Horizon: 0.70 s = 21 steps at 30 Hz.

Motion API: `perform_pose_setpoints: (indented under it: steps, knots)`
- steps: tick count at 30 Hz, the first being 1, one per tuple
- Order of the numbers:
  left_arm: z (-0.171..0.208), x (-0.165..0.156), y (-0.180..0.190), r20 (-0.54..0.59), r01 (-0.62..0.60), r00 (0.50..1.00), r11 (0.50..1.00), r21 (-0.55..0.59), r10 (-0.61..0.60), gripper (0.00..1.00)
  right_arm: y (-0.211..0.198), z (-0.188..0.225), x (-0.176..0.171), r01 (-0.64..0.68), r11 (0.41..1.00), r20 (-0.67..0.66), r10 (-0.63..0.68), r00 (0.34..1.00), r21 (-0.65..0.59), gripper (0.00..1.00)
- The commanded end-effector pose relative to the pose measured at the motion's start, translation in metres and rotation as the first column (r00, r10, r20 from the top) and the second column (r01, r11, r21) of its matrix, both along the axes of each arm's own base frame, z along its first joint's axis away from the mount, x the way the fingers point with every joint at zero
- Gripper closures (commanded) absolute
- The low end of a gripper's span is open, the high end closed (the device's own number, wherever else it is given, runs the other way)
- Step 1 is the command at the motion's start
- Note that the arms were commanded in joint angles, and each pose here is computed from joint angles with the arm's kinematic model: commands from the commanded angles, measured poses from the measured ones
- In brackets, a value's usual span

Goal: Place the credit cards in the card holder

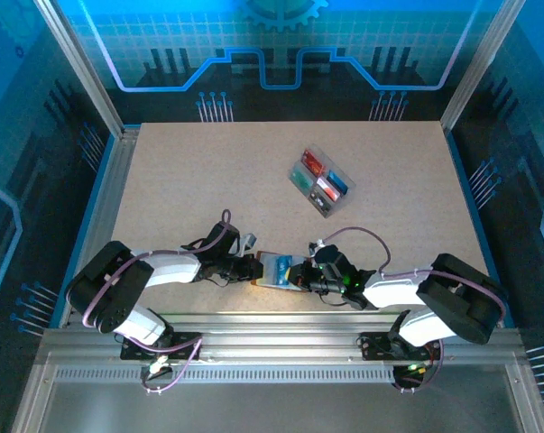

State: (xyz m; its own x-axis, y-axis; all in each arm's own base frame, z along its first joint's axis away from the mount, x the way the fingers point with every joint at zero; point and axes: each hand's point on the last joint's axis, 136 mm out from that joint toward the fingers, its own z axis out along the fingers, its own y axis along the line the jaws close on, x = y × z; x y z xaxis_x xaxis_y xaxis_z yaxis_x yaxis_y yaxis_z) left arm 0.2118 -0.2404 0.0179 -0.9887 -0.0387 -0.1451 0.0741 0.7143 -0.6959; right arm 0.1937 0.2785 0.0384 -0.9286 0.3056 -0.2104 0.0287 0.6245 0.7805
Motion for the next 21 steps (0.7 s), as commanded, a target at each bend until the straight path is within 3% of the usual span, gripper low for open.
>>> perform_pose_setpoints:
  steps: [1, 21]
  knots:
    - [-0.036, -0.034, 0.028, -0.14, -0.011, 0.99, 0.989, 0.146, 0.032, 0.86, -0.006, -0.014, -0.014, -0.024, 0.998, -0.057, 0.021, 0.998, -0.065, 1.0]
    - [-0.037, -0.034, 0.028, -0.142, -0.01, 0.989, 0.989, 0.148, 0.031, 0.86, -0.014, -0.028, -0.036, -0.094, 0.99, -0.174, 0.075, 0.982, -0.107, 1.0]
